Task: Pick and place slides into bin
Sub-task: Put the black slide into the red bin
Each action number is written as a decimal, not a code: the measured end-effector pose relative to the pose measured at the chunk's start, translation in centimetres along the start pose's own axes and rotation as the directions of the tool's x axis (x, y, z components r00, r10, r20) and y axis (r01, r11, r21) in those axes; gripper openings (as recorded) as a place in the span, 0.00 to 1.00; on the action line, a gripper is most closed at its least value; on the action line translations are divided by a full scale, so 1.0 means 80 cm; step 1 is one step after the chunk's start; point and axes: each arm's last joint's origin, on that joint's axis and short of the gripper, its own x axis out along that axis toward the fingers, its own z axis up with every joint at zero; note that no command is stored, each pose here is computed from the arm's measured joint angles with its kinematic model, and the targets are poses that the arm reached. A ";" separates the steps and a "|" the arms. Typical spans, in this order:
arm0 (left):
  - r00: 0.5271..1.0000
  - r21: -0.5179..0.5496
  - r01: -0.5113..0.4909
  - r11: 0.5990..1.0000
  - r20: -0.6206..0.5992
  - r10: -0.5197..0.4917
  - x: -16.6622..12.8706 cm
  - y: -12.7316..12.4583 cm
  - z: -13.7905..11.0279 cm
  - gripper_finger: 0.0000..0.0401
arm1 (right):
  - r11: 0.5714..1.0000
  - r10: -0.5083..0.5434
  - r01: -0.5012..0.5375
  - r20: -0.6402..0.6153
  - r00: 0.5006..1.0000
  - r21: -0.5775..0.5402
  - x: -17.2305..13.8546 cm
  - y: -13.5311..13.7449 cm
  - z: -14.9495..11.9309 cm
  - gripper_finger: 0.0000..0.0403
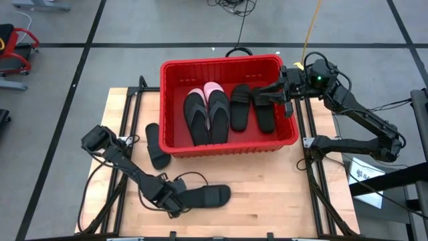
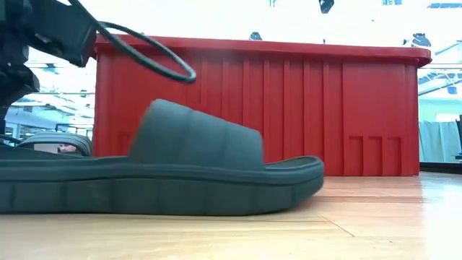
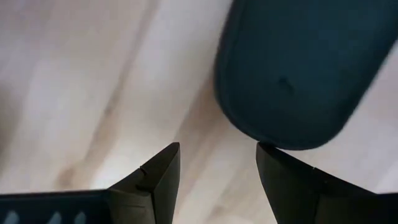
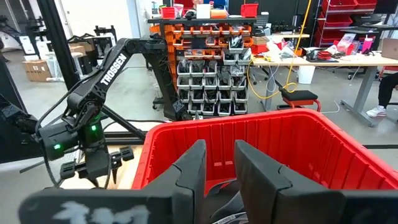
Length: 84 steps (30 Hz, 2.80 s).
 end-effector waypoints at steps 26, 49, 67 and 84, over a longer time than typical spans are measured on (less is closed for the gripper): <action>0.875 -0.010 0.250 0.968 0.430 -0.222 -0.101 0.012 0.021 0.51 | 0.989 0.148 -0.142 -0.280 0.948 0.041 -0.012 0.088 -0.028 0.01; 0.820 0.054 0.135 0.989 0.555 -0.142 -0.157 0.057 -0.002 0.51 | 0.890 0.456 -0.385 -0.469 0.756 0.244 0.039 0.270 -0.191 0.00; 0.830 0.081 0.136 0.987 0.535 -0.158 -0.157 0.057 -0.002 0.51 | 0.909 0.416 -0.359 -0.523 0.744 0.212 0.093 0.303 -0.265 0.00; 0.848 0.108 0.158 0.982 0.495 -0.191 -0.156 0.055 -0.003 0.51 | 0.942 0.310 -0.191 -0.496 0.811 0.275 0.130 0.305 -0.300 0.29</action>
